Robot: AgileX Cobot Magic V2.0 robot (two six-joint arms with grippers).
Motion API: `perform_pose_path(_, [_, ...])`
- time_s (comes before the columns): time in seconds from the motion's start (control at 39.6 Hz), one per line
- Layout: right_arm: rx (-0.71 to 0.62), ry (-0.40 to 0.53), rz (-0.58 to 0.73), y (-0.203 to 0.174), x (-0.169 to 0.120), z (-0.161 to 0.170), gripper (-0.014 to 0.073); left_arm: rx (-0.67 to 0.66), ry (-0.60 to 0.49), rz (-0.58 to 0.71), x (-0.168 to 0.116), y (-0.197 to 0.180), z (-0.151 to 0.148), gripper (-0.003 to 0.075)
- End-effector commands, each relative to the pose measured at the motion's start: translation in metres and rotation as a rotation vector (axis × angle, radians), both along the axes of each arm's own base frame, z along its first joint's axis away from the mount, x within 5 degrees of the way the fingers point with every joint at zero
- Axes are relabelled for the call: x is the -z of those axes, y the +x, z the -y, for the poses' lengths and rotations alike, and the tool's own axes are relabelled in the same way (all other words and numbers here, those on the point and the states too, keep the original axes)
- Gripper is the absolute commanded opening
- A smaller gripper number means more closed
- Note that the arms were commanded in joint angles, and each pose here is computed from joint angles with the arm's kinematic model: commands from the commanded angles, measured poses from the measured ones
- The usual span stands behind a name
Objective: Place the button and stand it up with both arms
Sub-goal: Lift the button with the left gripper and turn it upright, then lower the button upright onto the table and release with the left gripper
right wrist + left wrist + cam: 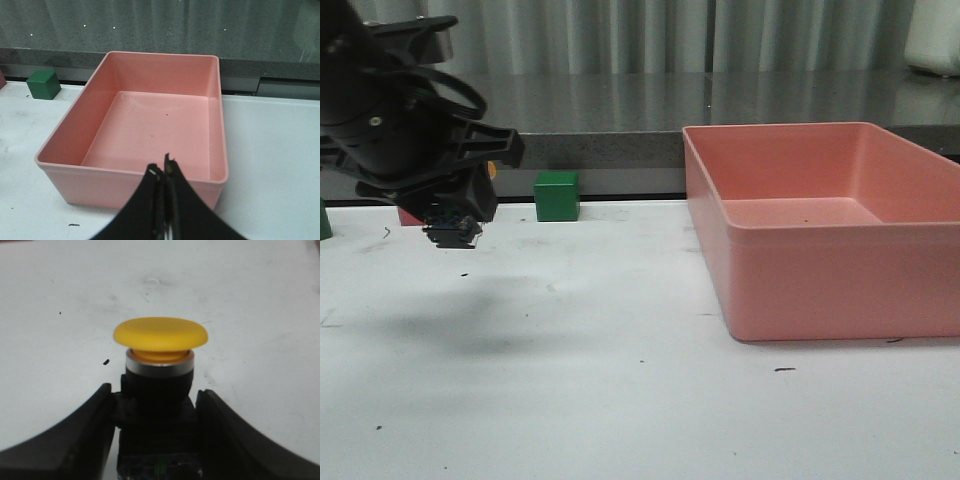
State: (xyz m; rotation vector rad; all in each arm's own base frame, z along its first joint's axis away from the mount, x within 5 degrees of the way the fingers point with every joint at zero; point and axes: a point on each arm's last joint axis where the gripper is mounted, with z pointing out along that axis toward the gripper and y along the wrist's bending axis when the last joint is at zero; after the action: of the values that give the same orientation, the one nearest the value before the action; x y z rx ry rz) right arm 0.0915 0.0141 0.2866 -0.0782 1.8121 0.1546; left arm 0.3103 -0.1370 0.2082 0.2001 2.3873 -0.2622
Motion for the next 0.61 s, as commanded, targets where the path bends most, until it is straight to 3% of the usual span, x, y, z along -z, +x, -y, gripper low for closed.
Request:
perform_pose_path(0.0, [0.002,-0.008,0.107,0.002,-0.016,0.000,-0.0069,0.063,-0.132,0.243,-0.024,-0.014,-0.004,0.0204])
perform_pose_path(0.2, [0.002,-0.008,0.107,0.002,-0.016,0.000,-0.0069,0.067,-0.242,0.392,-0.001,-0.031,-0.028,0.0204])
perform_pose_path(0.4, [0.002,-0.008,0.107,0.002,-0.016,0.000,-0.0069,0.115,-0.223,0.712,0.016,-0.048,-0.058,0.0204])
perform_pose_path(0.58, [0.002,-0.008,0.107,0.002,-0.016,0.000,-0.0069,0.079,-0.254,0.732,0.049,-0.053,-0.070,0.0205])
